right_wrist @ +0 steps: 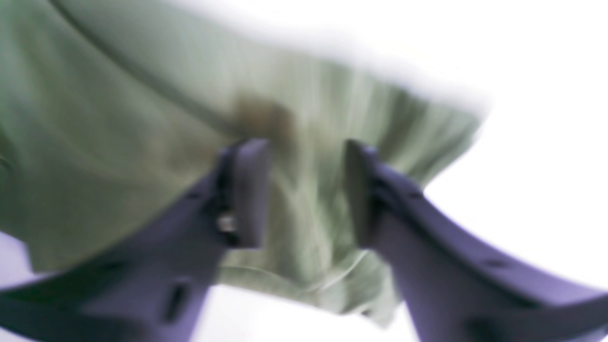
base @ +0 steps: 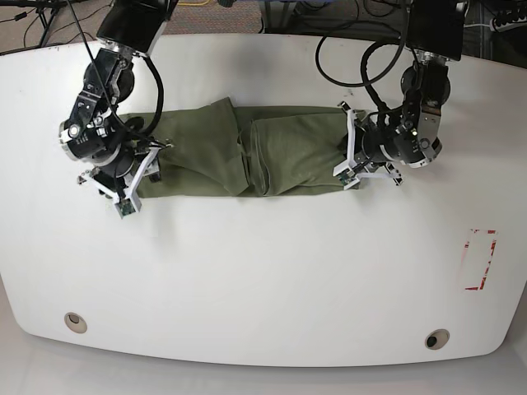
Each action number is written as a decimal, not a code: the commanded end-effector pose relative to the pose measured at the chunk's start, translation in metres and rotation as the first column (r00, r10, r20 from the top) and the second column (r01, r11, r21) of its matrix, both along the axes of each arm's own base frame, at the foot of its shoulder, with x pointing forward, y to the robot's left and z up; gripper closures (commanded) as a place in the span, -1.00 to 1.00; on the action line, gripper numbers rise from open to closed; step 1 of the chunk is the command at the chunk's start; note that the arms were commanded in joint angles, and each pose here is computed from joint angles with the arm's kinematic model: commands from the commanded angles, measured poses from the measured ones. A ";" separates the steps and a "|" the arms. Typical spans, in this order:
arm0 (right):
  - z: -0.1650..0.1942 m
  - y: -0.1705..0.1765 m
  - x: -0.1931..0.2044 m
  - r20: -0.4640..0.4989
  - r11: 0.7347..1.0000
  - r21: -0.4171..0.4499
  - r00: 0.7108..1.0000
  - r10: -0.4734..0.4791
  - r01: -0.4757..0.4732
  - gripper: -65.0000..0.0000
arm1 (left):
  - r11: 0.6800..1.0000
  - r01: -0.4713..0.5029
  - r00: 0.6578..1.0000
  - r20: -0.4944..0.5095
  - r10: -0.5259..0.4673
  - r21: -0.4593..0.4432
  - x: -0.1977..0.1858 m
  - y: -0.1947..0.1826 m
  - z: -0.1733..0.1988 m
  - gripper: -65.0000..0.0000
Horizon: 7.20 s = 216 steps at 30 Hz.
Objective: Layout the t-shirt on the table in an organized manner, then fold the t-shirt properly
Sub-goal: 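Lay the shirt end down with the left gripper and pull back, then grasp both ends of the green strip with the left and right grippers, then fold both strip ends inward toward each other with both grippers, then fold the right gripper's end over onto the bundle and press down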
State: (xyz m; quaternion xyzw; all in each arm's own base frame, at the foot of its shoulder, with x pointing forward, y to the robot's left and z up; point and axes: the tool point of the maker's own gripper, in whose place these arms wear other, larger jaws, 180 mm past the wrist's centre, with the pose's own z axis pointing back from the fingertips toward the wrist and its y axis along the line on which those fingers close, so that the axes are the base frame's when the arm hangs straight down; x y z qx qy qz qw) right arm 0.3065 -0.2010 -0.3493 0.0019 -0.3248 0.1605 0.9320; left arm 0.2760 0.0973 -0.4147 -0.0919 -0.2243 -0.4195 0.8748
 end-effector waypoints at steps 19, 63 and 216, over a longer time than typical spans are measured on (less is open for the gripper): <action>0.022 -0.075 0.007 0.009 0.861 0.373 0.926 -0.377 0.347 -0.87 | 0.991 -0.122 0.992 -0.029 0.124 0.044 0.005 0.045 -0.008 0.85; -0.054 -0.016 -0.018 -0.124 0.756 0.600 0.964 -0.234 0.260 -0.82 | 0.992 -0.120 0.992 -0.026 0.122 0.045 0.004 0.045 -0.008 0.85; 0.087 0.282 0.016 0.299 0.654 0.448 0.791 0.533 -0.610 -0.43 | 0.893 -0.324 0.945 -0.063 0.321 -0.311 0.049 0.001 0.003 0.85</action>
